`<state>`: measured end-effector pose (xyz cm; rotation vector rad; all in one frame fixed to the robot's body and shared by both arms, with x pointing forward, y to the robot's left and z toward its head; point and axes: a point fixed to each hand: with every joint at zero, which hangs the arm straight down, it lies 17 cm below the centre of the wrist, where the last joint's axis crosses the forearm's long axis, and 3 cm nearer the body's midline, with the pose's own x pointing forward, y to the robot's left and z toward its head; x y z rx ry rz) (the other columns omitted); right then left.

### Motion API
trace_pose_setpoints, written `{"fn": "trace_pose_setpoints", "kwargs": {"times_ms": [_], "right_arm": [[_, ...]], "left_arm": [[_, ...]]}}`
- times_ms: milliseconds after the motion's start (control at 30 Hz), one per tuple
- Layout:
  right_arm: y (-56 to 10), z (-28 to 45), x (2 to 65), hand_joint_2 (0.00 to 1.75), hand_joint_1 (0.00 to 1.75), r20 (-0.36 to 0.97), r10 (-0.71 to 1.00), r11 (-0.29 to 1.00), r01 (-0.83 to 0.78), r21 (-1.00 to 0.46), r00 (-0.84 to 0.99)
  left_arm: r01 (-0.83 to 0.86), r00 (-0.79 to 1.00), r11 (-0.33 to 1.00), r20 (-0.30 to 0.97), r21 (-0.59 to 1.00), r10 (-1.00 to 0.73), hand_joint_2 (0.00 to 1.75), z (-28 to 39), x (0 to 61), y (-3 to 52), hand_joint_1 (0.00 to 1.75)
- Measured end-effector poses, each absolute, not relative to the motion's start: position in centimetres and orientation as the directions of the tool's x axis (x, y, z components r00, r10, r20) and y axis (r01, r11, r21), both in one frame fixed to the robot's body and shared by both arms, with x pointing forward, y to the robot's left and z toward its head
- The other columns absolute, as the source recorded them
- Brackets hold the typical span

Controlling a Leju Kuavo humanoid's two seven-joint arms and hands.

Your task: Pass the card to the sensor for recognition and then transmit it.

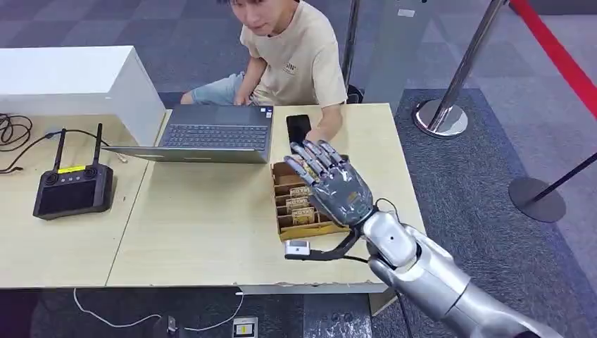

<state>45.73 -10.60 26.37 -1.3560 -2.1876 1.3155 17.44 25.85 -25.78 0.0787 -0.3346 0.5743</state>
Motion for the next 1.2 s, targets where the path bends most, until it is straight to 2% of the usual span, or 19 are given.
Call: {"fn": "trace_pose_setpoints", "kwargs": {"times_ms": [100, 133, 333, 367, 400, 1200], "right_arm": [[-10.6, 25.5, 45.9, 1.75, 0.02, -0.228, 0.811, 0.151, 0.569, -0.808, -0.539], [-10.7, 25.3, 46.0, 1.75, 0.31, -0.226, 0.811, 0.149, 0.564, -0.812, -0.539], [-10.6, 24.9, 46.0, 1.75, 0.31, -0.225, 0.81, 0.145, 0.557, -0.817, -0.541], [-10.7, 24.8, 46.1, 1.75, 1.45, -0.223, 0.811, 0.145, 0.555, -0.819, -0.542], [-10.7, 24.5, 46.1, 1.75, 1.75, -0.221, 0.811, 0.144, 0.551, -0.822, -0.542], [-10.5, 24.4, 45.9, 1.75, 1.75, -0.2, 0.804, 0.174, 0.543, -0.822, -0.56]], "left_arm": [[-0.545, 0.788, 0.838, 0.331, -0.018, 0.52, 0.0, -25.8, 17.4, 25.9, 0.0], [-0.545, 0.788, 0.838, 0.331, -0.018, 0.519, 0.0, -25.8, 17.4, 25.9, 0.0], [-0.544, 0.788, 0.839, 0.331, -0.018, 0.519, 0.0, -25.8, 17.4, 25.9, 0.0], [-0.544, 0.789, 0.839, 0.331, -0.018, 0.519, 0.0, -25.8, 17.4, 25.9, 0.0], [-0.542, 0.79, 0.84, 0.332, -0.017, 0.516, 0.0, -25.8, 17.4, 25.9, 0.0], [-0.516, 0.803, 0.856, 0.34, -0.014, 0.49, 0.0, -25.7, 17.7, 25.8, 0.0]]}}
